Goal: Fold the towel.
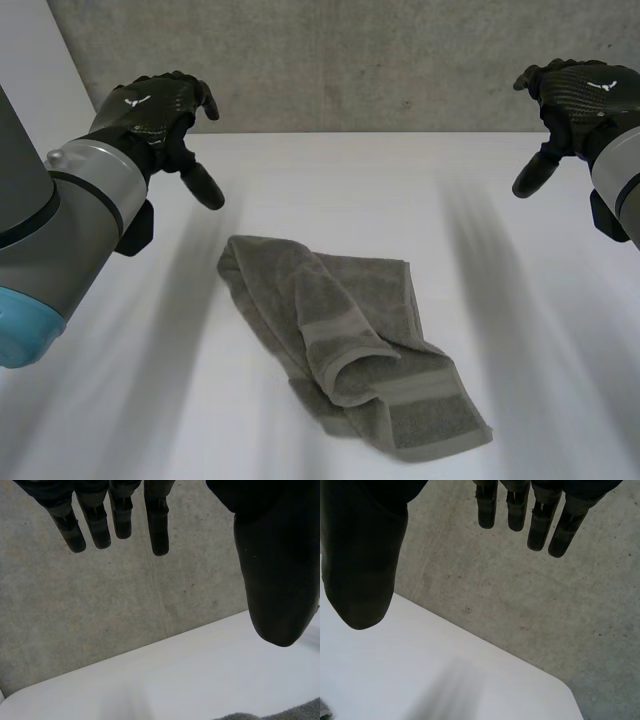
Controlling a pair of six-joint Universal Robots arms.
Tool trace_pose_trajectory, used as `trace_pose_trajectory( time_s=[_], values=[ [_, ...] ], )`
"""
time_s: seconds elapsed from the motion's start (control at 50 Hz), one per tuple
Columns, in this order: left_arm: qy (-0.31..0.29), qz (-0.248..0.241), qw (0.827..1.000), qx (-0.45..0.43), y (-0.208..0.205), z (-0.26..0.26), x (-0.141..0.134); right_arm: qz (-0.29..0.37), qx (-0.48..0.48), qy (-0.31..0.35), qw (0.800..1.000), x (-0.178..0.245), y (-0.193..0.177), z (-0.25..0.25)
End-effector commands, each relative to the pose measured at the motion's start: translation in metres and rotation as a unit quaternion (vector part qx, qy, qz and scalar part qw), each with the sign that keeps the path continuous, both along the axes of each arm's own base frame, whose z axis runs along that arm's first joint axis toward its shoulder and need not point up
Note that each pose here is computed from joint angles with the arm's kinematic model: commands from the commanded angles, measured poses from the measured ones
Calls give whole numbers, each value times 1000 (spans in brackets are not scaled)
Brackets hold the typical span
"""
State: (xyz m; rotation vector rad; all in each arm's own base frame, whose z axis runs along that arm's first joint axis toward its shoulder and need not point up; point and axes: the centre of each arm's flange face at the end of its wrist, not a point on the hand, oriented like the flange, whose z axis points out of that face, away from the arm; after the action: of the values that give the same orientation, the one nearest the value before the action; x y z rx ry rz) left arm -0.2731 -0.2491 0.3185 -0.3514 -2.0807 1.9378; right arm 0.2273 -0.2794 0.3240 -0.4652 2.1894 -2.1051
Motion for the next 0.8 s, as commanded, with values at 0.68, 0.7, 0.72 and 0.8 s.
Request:
trace_pose_trajectory(
  time_s=[0.68, 0.7, 0.72, 0.8],
  values=[
    [-78, -278, 950, 124, 55, -104, -72, 195, 186, 121, 955, 18, 35, -116],
    [-78, -278, 949, 124, 55, -104, -72, 195, 186, 121, 955, 18, 35, -116],
    [-89, -286, 944, 136, 59, -116, -75, 194, 189, 117, 955, 17, 38, -127],
    [-111, -303, 933, 162, 69, -142, -80, 188, 194, 115, 956, 15, 46, -149]
  ],
)
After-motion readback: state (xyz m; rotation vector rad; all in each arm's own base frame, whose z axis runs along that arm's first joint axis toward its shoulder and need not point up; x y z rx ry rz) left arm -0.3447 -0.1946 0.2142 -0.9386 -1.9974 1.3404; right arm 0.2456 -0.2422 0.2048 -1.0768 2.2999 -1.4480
